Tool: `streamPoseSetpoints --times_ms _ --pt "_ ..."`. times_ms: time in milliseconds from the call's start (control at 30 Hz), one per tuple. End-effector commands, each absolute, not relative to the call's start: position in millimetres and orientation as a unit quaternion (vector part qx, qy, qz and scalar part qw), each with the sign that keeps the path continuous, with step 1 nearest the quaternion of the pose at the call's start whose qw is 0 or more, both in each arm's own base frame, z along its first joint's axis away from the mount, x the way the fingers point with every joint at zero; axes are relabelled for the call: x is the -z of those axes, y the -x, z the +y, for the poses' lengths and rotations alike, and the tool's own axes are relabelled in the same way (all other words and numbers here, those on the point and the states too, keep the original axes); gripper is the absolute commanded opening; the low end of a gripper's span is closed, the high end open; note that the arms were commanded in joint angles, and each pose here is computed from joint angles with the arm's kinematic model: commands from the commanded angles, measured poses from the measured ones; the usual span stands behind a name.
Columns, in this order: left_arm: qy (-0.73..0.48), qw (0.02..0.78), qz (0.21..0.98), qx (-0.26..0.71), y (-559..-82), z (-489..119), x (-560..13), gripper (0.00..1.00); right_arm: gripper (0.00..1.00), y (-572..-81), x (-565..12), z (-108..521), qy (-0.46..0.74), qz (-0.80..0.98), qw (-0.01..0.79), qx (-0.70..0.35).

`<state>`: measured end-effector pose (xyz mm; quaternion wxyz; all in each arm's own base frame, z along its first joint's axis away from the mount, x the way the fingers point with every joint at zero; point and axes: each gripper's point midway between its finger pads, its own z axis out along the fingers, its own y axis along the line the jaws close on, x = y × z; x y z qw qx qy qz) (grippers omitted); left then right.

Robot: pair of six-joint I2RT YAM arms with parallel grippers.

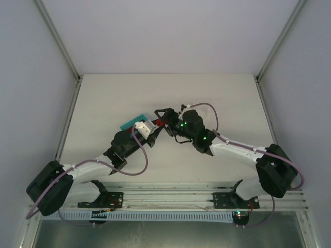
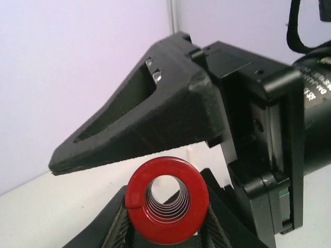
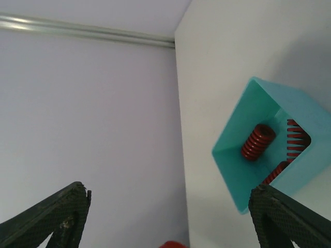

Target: Install the large spring

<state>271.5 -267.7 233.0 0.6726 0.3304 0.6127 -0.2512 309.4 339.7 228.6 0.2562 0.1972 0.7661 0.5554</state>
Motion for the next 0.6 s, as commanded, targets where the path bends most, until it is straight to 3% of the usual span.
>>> streamPoseSetpoints --times_ms 0,300,567 --pt "-0.31 0.726 0.568 0.232 -273.4 -265.0 -268.8 0.0 0.84 -317.2 -235.9 339.1 -0.264 0.712 0.258 -0.597" --pt "-0.294 0.736 0.571 0.214 -274.9 -258.7 -264.6 0.0 0.59 -305.3 -260.7 352.9 -0.24 0.656 0.281 -0.658" --pt "-0.283 0.738 0.581 0.194 -278.1 -251.0 -253.4 0.0 0.47 -303.8 -265.9 347.7 -0.24 0.639 0.296 -0.668"
